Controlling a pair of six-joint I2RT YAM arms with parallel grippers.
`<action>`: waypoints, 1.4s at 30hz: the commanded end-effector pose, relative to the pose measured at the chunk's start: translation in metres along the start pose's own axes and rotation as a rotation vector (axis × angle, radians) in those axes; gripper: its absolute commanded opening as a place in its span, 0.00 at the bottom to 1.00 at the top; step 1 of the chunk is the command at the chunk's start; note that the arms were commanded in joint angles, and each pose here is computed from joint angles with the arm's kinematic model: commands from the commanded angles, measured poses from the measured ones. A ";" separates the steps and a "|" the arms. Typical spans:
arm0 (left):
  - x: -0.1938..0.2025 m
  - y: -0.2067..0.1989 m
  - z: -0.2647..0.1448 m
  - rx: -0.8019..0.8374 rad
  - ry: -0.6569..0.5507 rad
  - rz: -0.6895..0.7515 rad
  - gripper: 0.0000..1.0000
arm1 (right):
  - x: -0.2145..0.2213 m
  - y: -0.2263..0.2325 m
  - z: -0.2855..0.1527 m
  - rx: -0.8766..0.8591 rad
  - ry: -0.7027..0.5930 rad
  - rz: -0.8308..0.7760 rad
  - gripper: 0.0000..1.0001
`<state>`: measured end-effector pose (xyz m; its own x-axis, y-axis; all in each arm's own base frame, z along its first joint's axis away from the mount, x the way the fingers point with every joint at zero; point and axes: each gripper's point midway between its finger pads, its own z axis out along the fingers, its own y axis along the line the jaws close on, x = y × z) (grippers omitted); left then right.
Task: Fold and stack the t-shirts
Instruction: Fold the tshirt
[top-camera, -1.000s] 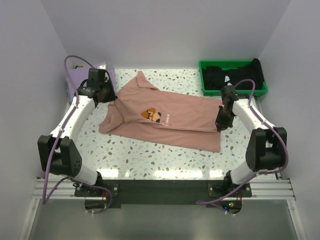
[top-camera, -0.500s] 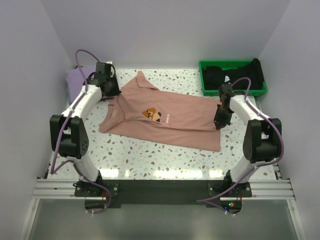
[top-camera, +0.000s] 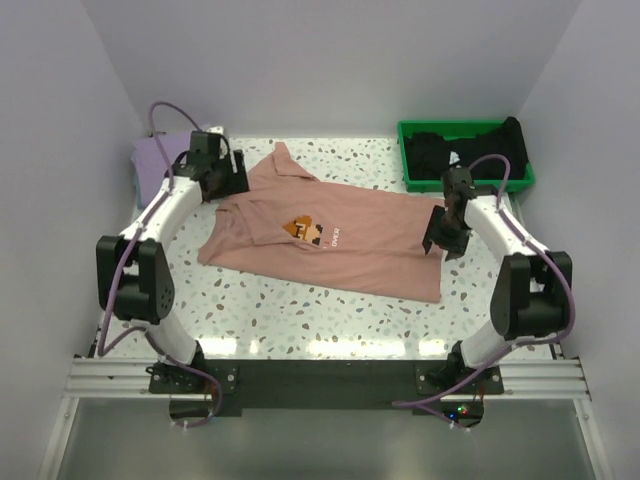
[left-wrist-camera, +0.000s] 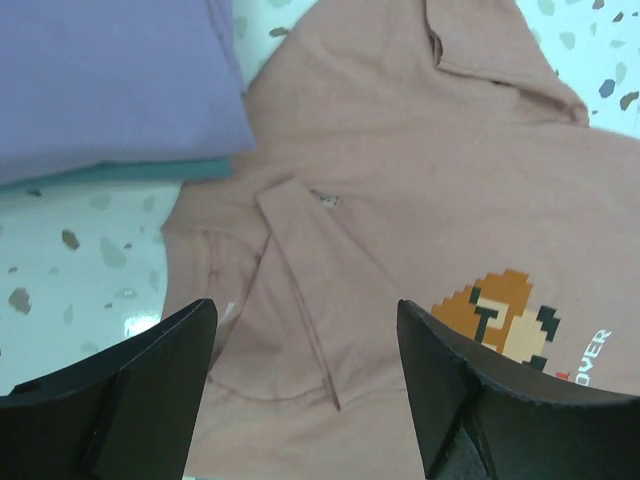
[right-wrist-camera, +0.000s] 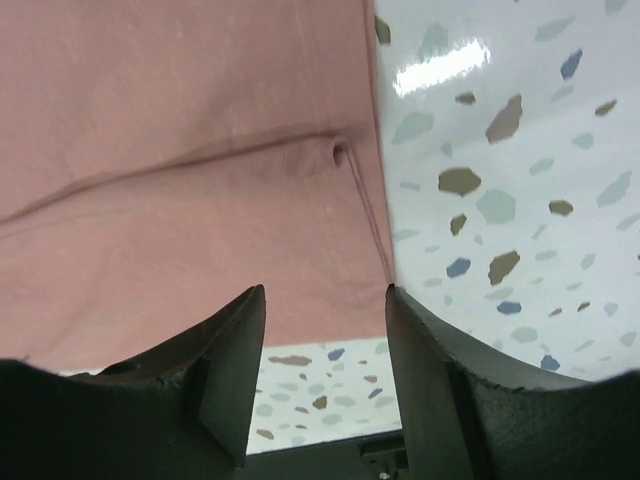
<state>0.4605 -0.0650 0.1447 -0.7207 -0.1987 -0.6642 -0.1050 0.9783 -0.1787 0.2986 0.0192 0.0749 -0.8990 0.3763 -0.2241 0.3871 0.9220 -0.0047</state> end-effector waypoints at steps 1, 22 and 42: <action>0.010 0.019 -0.038 -0.039 -0.072 -0.007 0.78 | 0.015 -0.003 -0.022 -0.058 -0.033 0.020 0.55; 0.142 0.093 -0.071 -0.143 0.076 -0.178 0.73 | 0.100 -0.039 0.033 0.044 0.136 0.099 0.38; 0.174 0.124 -0.067 -0.250 0.067 -0.303 0.59 | 0.089 -0.039 0.060 0.038 0.145 0.129 0.11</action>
<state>0.2595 0.0152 0.0441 -0.7467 -0.4588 -0.4816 -0.4429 0.8831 -0.1546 0.1982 0.0248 0.0097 -0.8684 0.4958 -0.0055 0.4958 0.8684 0.0026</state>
